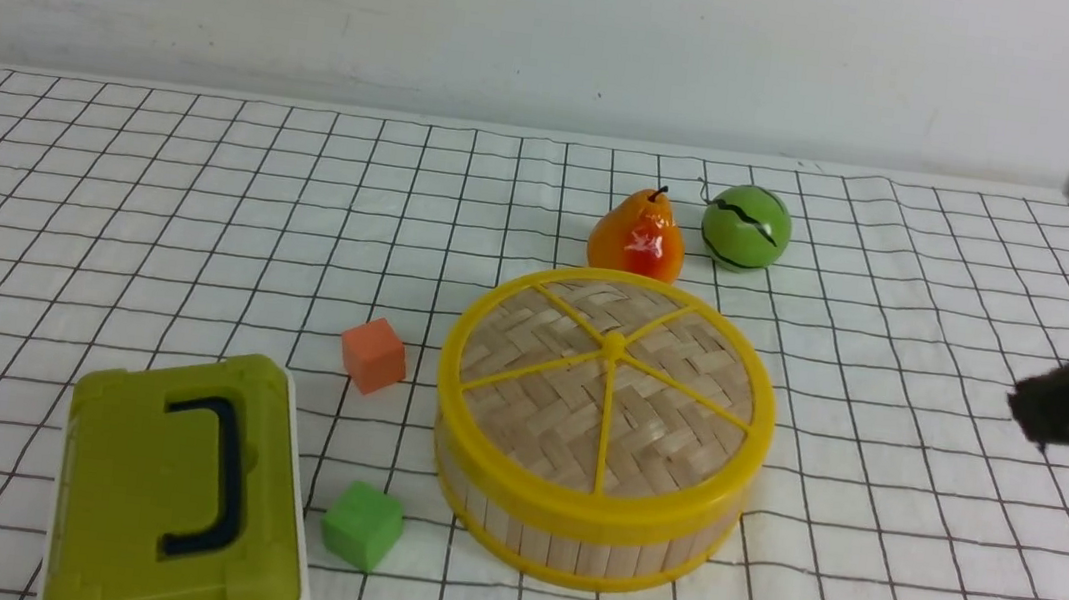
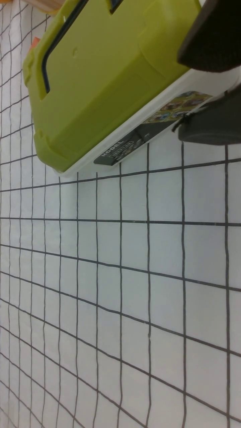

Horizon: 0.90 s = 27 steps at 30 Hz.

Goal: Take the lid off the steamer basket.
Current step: Use the right arm to lift the lid of the steamer

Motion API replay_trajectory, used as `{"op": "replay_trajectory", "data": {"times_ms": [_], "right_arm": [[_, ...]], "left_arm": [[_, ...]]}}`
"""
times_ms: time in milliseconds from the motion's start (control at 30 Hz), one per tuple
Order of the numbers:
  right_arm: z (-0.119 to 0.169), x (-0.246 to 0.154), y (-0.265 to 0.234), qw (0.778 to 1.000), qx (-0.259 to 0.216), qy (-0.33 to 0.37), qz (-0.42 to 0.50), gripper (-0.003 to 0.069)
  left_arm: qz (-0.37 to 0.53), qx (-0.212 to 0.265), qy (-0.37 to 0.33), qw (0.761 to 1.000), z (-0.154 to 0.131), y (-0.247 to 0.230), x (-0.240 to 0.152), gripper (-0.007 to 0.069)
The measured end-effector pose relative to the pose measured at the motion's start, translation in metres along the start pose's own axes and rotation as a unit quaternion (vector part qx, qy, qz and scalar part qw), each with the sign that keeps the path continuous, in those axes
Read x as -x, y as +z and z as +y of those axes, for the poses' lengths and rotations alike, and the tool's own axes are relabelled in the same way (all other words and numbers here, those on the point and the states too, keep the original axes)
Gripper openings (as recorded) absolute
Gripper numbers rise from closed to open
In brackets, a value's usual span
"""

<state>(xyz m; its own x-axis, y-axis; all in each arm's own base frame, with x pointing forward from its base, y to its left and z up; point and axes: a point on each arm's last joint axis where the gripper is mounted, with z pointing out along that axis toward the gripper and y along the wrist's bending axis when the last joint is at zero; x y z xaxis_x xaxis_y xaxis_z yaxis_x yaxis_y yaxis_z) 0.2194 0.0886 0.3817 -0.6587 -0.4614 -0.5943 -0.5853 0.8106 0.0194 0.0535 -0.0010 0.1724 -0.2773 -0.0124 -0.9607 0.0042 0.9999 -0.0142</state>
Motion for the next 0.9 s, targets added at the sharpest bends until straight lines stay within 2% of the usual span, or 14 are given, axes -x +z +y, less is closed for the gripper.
{"op": "replay_trajectory", "data": {"times_ms": [267, 400, 533, 667, 700, 800, 900], "right_arm": [[0.008, 0.054, 0.055, 0.998, 0.021, -0.040, 0.041, 0.0008], [0.008, 0.075, 0.086, 0.997, 0.029, -0.036, 0.056, 0.0050], [0.002, 0.093, 0.124, 0.996, 0.032, -0.015, 0.083, 0.0183], [-0.003, 0.105, 0.157, 0.995, 0.030, -0.010, 0.096, 0.0356], [-0.004, 0.105, 0.158, 0.995, 0.030, -0.010, 0.097, 0.0356], [-0.007, 0.110, 0.178, 0.995, 0.029, -0.006, 0.096, 0.0436], [-0.009, 0.113, 0.195, 0.995, 0.030, 0.002, 0.092, 0.0453]], "left_arm": [[0.000, 0.000, 0.000, 1.000, 0.000, 0.000, 0.000, 0.0240], [0.000, 0.000, 0.000, 1.000, 0.000, 0.000, 0.000, 0.0240], [0.000, 0.000, 0.000, 1.000, 0.000, 0.000, 0.000, 0.0240], [0.000, 0.000, 0.000, 1.000, 0.000, 0.000, 0.000, 0.0240], [0.000, 0.000, 0.000, 1.000, 0.000, 0.000, 0.000, 0.0240], [0.000, 0.000, 0.000, 1.000, 0.000, 0.000, 0.000, 0.0240], [0.000, 0.000, 0.000, 1.000, 0.000, 0.000, 0.000, 0.0240]]}}
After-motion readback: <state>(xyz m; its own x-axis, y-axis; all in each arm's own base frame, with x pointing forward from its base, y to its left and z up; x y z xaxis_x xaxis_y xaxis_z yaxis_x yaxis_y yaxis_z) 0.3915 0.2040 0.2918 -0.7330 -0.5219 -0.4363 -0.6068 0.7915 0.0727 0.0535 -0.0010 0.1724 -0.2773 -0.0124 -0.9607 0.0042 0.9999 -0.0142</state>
